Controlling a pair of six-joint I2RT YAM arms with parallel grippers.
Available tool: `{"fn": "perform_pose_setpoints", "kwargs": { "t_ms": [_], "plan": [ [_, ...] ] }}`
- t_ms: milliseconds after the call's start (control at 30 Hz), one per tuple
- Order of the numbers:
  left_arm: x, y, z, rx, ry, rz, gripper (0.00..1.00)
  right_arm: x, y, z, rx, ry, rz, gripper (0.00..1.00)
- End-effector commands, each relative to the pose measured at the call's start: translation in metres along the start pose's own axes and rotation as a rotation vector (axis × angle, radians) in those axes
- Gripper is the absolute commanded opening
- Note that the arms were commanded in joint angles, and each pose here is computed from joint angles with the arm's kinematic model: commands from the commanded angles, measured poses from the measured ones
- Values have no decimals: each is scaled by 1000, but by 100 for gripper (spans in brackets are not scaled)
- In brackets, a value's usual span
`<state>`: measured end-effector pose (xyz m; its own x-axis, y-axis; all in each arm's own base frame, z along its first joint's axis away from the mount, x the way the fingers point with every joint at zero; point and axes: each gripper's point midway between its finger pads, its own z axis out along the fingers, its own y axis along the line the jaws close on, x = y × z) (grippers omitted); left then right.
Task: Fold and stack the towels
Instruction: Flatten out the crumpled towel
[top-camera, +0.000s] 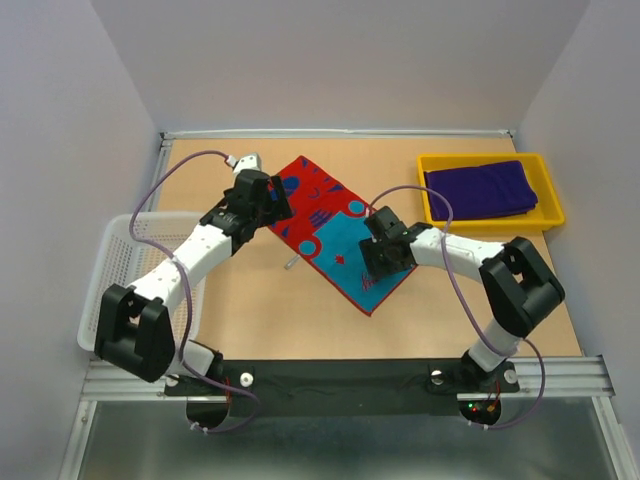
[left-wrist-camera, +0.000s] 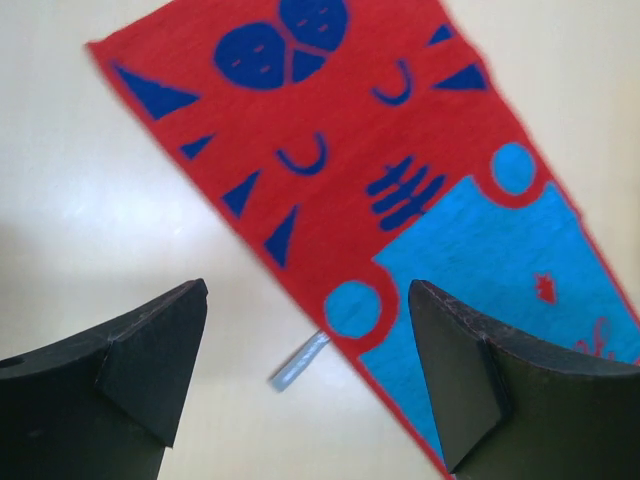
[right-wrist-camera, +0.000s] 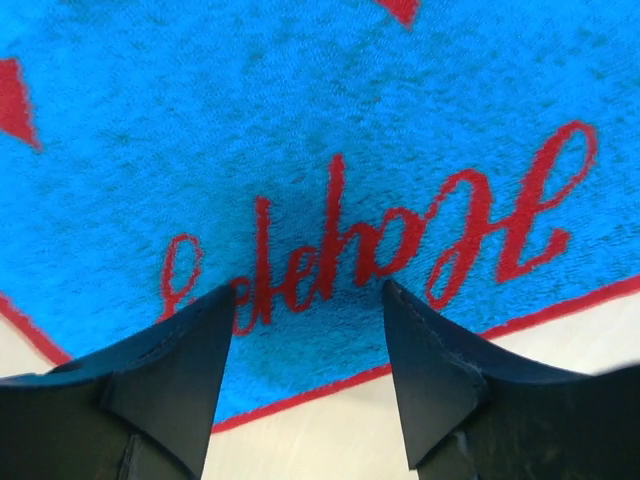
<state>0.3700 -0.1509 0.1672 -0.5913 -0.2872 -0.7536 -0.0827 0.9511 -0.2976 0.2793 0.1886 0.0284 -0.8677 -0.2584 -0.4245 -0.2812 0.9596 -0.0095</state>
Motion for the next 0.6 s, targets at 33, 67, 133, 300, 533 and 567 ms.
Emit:
{"fn": "perform_pose_setpoints", "kwargs": {
  "t_ms": [33,67,133,300,533,567],
  "plan": [
    [-18,28,-28,-74,-95,37,93,44,19,10,-38,61,86,66],
    [-19,28,-30,-70,-104,42,93,52,19,9,-22,65,91,66],
    [-24,26,-35,-48,-122,50,93,72,25,6,-33,92,107,66],
    [-37,27,-40,-42,-166,89,93,114,67,-16,-108,142,140,68],
    [-35,40,-39,-29,-190,88,93,143,159,-57,-290,183,-14,75],
    [-36,42,-39,-30,-188,84,93,151,173,-61,-312,196,-72,76]
  ]
}}
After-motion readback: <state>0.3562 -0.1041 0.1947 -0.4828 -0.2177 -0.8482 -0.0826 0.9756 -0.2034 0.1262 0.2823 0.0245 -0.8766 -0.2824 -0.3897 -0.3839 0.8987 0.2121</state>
